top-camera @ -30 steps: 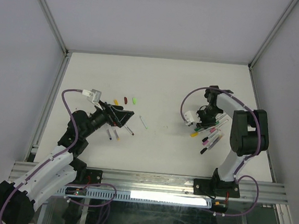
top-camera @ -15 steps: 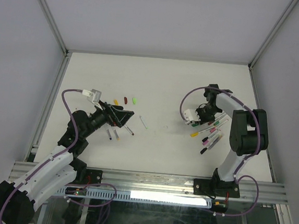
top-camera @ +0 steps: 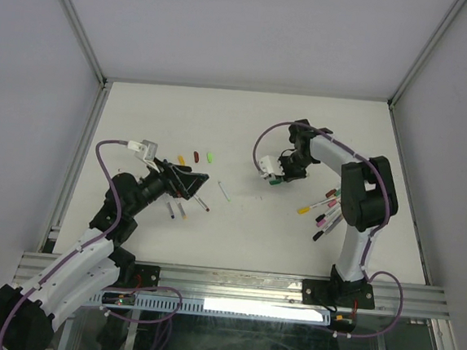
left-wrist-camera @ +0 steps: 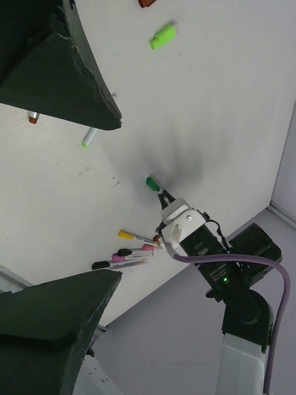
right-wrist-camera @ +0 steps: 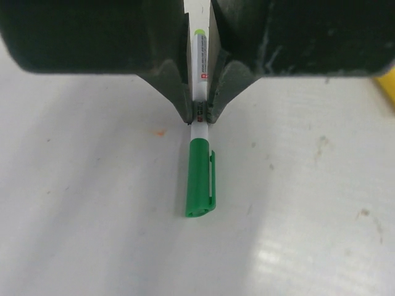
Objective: Open the pen caps
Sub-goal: Pick up the pen from the center of the board.
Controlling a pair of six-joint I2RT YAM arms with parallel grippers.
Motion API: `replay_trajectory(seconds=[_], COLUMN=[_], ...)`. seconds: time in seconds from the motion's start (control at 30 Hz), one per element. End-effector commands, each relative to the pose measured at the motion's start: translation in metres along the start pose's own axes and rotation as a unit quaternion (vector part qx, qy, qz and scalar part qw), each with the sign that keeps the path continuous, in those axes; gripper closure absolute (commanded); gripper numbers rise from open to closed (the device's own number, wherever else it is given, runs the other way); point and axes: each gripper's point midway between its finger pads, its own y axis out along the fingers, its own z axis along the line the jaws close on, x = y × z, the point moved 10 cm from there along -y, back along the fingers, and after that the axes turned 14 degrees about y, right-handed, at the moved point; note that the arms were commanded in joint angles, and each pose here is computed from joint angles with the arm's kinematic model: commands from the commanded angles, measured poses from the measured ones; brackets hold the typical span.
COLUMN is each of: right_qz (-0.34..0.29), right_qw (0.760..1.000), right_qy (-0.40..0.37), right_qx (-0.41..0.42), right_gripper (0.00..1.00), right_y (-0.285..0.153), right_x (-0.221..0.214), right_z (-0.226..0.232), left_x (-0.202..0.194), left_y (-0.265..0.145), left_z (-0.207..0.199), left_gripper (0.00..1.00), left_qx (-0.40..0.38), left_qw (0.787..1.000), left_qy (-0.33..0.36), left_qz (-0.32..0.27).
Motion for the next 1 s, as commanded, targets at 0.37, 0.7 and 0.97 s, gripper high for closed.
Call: replay_trajectory(seconds=[0.37, 0.7, 0.97], right_qz=[-0.014, -0.050, -0.168], right_qw=[0.995, 0.988, 0.954], right_qy=[0.096, 0.147, 0.245], right_qx=[-0.010, -0.021, -0.044], right_gripper=[0.73, 1.00, 1.00], right_y=[0.021, 0.024, -0.015], right_x=[0.012, 0.016, 0.050], right_z=[0.003, 0.011, 0.015], left_x=[0.004, -0.010, -0.014], left_y=[-0.005, -0.002, 0.009], left_z=[-0.001, -0.005, -0.007], left_gripper=[0.01, 0.01, 0.02], left_qx=[0.005, -0.058, -0.098], left_qw=[0.999, 0.997, 0.989], left_qy=[0.008, -0.029, -0.074], left_qz=[-0.031, -0.051, -0.082])
